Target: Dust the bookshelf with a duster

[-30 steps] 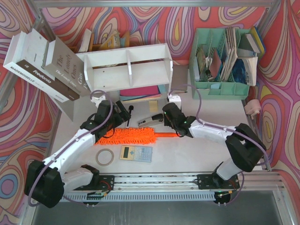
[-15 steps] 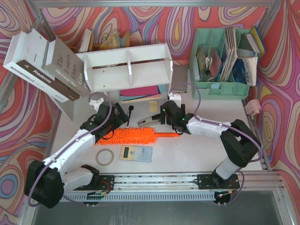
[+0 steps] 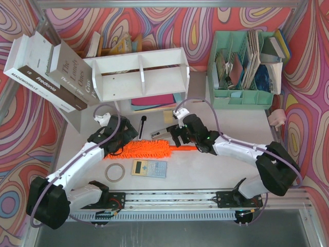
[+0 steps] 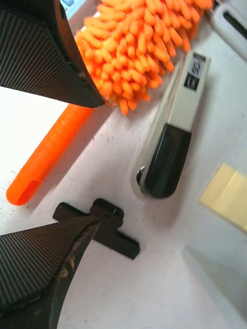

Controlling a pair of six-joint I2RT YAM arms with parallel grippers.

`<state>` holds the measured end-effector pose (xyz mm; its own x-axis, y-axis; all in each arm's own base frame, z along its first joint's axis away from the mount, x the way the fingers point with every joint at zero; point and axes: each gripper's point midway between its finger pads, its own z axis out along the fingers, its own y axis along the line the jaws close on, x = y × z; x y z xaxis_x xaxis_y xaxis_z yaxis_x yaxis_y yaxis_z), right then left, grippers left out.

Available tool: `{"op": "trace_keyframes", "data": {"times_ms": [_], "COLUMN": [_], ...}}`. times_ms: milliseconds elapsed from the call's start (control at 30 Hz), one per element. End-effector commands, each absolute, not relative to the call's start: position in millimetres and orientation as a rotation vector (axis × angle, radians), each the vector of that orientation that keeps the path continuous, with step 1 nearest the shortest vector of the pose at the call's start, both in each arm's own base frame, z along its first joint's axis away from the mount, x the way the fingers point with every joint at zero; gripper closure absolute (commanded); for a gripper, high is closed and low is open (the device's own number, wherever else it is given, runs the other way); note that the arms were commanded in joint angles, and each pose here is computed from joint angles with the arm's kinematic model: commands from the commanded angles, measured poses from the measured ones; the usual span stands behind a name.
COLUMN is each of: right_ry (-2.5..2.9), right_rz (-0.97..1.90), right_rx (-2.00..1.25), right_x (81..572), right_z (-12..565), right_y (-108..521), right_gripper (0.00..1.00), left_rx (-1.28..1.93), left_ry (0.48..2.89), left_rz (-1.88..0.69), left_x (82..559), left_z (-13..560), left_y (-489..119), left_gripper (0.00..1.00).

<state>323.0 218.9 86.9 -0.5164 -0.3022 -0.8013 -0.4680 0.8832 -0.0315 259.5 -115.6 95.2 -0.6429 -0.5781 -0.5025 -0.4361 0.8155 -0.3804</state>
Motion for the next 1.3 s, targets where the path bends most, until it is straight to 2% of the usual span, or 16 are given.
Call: {"op": "trace_keyframes", "data": {"times_ms": [0,333,533,967,1267], "right_ry": [2.087,2.107,2.138,2.172,2.155], "right_rz": [0.323,0.437,0.413,0.403,0.267], "right_rx": [-0.827,-0.975,-1.043,-1.117,-1.124], "right_x": [308,286,279,278,289], "right_z": [88,72,55,25,14], "right_y": [246,269,275,286,281], "right_gripper": [0.22,0.27,0.32,0.31,0.46], "left_rx": [-0.788,-0.819,-0.837,-0.907,-1.033], "left_ry": [2.356,2.349,2.345,2.356,2.336], "left_rz": [-0.281,-0.262,-0.250,-0.203,-0.137], "left_x": [254,250,247,236,224], "left_z": [96,95,92,77,67], "left_y": [-110,-105,-102,-93,-78], "left_gripper": [0.02,0.02,0.02,0.02,0.02]}}
